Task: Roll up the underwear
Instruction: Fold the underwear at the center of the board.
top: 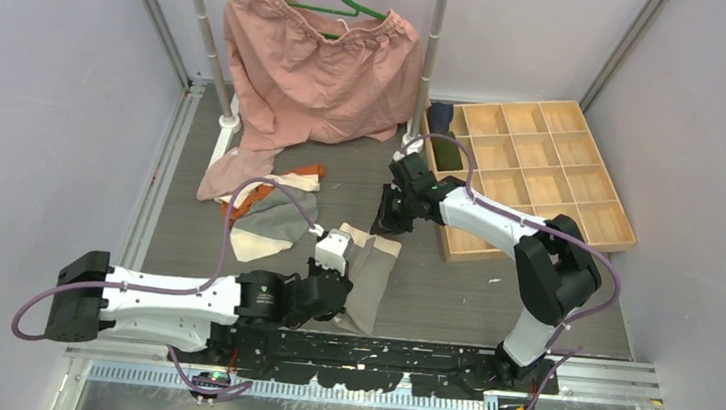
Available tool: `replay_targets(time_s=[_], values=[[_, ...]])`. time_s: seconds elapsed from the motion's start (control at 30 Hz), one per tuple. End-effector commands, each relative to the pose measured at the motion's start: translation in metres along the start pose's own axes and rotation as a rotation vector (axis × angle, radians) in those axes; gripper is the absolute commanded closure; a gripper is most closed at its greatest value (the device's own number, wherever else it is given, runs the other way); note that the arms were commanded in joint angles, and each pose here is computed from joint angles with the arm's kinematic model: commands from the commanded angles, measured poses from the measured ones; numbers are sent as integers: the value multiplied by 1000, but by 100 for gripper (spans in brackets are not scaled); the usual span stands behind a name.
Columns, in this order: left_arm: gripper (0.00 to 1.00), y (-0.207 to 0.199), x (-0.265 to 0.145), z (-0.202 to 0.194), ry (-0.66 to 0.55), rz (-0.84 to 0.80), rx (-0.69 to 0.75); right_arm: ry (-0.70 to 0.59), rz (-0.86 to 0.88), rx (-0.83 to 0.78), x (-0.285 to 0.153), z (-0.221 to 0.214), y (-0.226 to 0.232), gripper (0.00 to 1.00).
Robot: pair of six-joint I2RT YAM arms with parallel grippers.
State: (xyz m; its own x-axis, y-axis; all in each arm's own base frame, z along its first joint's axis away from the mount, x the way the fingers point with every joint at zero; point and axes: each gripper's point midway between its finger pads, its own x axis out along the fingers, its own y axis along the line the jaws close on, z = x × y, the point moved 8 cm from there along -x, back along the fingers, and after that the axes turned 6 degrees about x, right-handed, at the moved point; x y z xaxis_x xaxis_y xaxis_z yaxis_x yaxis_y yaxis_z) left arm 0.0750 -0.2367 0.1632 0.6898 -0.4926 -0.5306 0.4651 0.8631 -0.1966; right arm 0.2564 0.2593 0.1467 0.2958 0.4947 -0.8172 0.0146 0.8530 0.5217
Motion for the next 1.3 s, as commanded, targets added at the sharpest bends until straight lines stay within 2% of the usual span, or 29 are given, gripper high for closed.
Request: replay_targets(time_s=[0.0,0.5,0.83,1.13,1.27], values=[[99,20,0,0,-37,70,-31,-71,38,-2,6,18,15,92],[99,48,19,-24,9,133,-41,-60,28,6,29,25,15,85],[98,58,25,-37,33,173,-46,-60,118,-11,23,31,32,68],[81,68,23,-41,28,212,-74,-105,221,-12,2,32,41,59],[67,73,20,-37,22,237,-83,-132,198,-38,-9,30,38,57]])
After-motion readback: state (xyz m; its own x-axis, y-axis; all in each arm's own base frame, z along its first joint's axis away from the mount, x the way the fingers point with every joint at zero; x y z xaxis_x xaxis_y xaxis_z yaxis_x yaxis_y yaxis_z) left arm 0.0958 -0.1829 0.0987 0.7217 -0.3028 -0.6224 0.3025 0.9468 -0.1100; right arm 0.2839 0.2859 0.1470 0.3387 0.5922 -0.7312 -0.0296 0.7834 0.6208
